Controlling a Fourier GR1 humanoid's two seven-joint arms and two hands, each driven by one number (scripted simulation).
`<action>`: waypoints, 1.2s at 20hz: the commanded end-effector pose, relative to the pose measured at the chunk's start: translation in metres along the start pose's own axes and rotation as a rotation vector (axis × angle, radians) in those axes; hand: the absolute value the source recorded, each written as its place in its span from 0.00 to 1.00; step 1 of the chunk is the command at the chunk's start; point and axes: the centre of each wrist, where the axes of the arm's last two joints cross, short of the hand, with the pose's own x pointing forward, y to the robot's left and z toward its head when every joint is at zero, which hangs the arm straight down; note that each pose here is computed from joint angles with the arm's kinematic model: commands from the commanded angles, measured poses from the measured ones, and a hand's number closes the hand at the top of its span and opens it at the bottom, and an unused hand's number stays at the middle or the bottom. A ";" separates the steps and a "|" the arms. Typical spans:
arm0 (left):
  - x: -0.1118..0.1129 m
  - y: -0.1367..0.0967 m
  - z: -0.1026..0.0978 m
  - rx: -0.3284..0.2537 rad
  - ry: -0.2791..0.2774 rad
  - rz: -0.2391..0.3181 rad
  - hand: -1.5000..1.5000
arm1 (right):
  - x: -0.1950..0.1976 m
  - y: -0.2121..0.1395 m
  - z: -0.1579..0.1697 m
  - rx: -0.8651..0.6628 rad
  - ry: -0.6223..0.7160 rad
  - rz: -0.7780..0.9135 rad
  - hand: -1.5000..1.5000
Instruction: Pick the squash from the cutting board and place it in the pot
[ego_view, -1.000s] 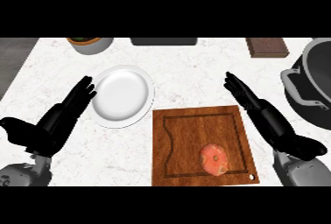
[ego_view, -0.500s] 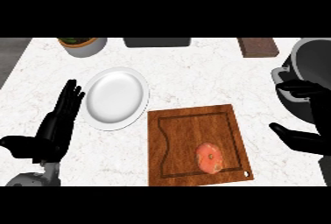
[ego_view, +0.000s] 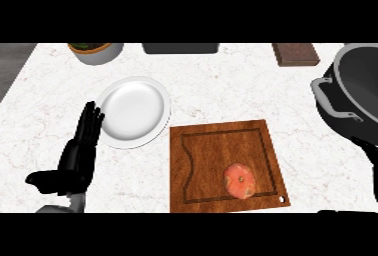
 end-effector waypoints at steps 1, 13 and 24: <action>0.000 0.002 0.005 0.013 0.005 -0.008 0.50 | 0.029 -0.014 0.014 0.184 -0.038 0.067 0.00; 0.005 -0.005 0.014 -0.009 -0.006 0.005 0.50 | 0.066 0.038 -0.007 0.633 0.308 0.455 0.00; 0.001 -0.010 -0.004 -0.016 -0.012 0.002 0.50 | 0.027 0.095 -0.013 0.746 0.450 0.541 0.00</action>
